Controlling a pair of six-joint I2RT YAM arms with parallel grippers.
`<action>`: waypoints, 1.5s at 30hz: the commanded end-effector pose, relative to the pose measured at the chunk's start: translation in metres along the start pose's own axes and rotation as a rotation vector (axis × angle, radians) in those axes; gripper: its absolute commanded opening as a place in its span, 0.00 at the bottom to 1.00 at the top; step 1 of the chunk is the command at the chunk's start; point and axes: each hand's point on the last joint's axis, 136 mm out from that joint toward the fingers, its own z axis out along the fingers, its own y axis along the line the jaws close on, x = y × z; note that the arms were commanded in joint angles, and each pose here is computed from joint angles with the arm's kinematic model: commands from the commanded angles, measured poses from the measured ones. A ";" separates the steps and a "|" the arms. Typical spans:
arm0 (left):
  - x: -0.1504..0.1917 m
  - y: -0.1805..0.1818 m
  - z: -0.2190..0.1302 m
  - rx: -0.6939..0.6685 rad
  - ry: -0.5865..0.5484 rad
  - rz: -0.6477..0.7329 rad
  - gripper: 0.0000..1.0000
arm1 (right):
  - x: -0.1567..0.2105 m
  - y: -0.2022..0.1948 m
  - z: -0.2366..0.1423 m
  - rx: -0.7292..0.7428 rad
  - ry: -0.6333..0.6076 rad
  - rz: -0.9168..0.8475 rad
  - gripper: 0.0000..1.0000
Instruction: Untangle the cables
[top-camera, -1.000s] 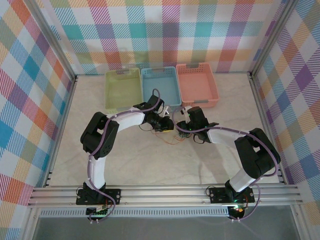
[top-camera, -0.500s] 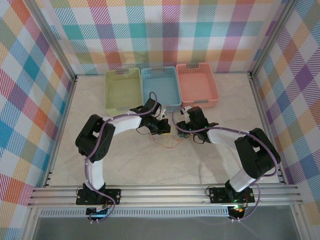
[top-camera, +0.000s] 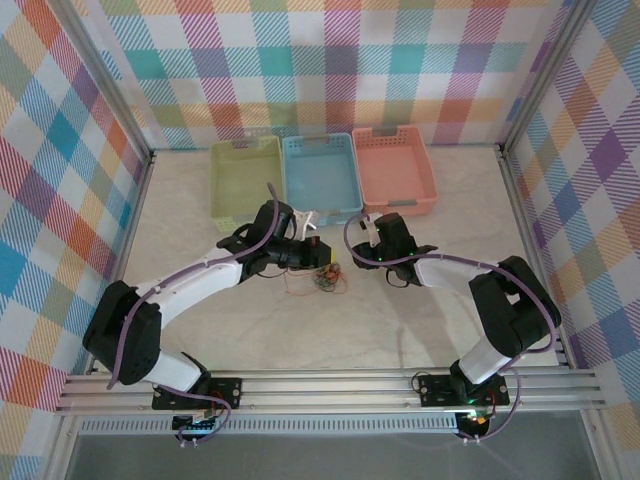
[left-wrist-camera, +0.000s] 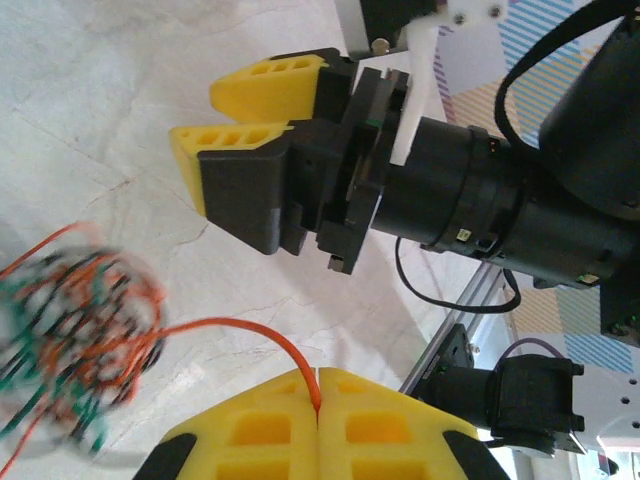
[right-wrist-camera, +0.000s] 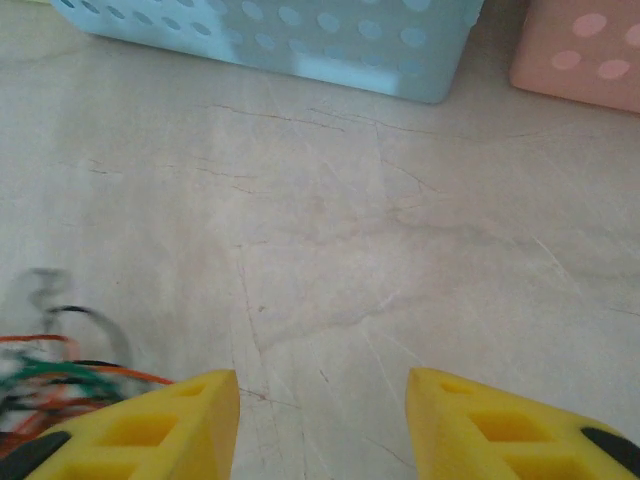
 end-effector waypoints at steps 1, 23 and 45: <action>-0.001 0.000 -0.001 0.004 -0.026 0.021 0.00 | -0.011 0.009 -0.007 -0.057 -0.048 -0.007 0.48; 0.002 -0.005 -0.014 0.023 -0.084 0.069 0.00 | -0.008 0.120 -0.059 -0.577 -0.333 -0.453 0.52; 0.028 -0.078 -0.022 0.239 -0.017 0.211 0.00 | -0.028 0.098 -0.049 -0.387 -0.426 -0.395 0.53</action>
